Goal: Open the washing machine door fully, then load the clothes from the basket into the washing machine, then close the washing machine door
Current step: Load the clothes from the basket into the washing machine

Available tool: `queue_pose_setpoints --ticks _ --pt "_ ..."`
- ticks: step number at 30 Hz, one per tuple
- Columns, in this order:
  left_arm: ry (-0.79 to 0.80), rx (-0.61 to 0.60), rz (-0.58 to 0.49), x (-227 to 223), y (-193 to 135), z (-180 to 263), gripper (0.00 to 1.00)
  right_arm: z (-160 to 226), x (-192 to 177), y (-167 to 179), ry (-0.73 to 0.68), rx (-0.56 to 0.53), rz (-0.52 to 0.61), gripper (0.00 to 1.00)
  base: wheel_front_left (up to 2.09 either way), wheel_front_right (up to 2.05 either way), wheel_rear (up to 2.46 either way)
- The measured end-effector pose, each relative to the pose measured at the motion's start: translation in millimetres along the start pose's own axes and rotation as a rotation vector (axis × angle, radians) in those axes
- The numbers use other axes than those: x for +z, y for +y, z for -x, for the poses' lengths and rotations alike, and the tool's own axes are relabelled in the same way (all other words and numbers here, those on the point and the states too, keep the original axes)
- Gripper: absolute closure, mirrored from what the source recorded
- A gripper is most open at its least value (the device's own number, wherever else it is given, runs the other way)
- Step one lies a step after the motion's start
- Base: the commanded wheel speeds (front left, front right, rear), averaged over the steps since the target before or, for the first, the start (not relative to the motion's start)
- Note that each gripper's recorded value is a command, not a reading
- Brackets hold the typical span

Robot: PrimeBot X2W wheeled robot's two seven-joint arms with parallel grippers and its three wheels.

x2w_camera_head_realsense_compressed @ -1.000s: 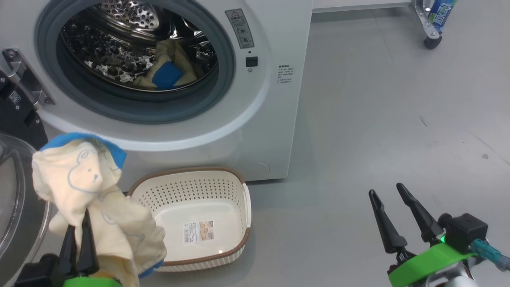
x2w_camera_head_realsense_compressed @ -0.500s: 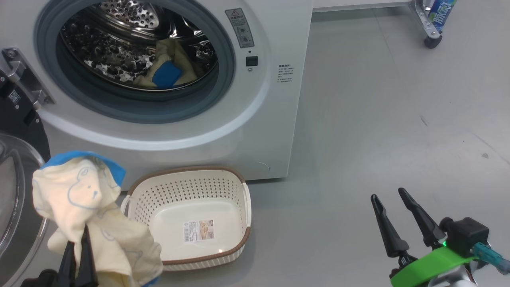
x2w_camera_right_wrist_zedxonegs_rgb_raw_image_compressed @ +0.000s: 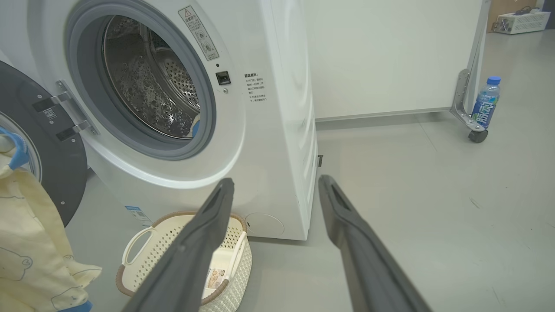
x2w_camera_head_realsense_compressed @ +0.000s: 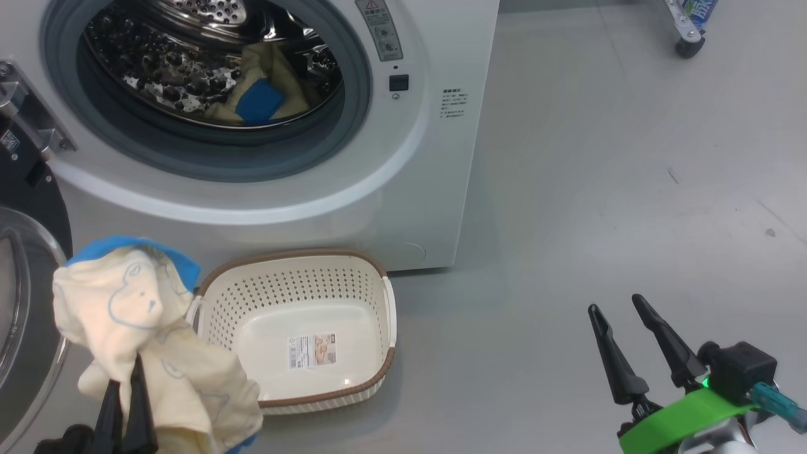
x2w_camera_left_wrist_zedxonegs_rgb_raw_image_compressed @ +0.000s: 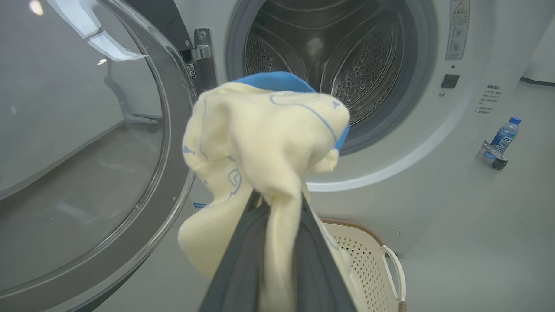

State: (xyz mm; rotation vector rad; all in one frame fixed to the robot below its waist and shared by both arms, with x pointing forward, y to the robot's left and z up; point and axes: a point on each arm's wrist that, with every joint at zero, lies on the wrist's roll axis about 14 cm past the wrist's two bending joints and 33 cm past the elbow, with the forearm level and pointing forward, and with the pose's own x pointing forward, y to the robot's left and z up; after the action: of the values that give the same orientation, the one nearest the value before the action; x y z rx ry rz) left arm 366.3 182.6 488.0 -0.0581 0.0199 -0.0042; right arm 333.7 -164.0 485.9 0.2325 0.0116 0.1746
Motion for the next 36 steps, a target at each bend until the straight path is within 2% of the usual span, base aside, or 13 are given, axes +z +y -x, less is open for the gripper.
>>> queue_pose_setpoints --ticks 16,27,36 --pt "0.009 -0.021 0.021 -13 -12 -55 1.00 -31 -21 -10 0.062 -0.013 -0.016 0.00 0.00 0.00 0.00" --pt "-0.034 -0.122 0.044 -15 -41 -133 1.00 -61 -37 -20 0.093 -0.023 -0.021 0.00 0.00 0.00 0.00" --pt "-0.047 -0.202 0.021 -18 -63 -199 1.00 -73 -53 -28 0.129 -0.037 -0.021 0.00 0.00 0.00 0.00"
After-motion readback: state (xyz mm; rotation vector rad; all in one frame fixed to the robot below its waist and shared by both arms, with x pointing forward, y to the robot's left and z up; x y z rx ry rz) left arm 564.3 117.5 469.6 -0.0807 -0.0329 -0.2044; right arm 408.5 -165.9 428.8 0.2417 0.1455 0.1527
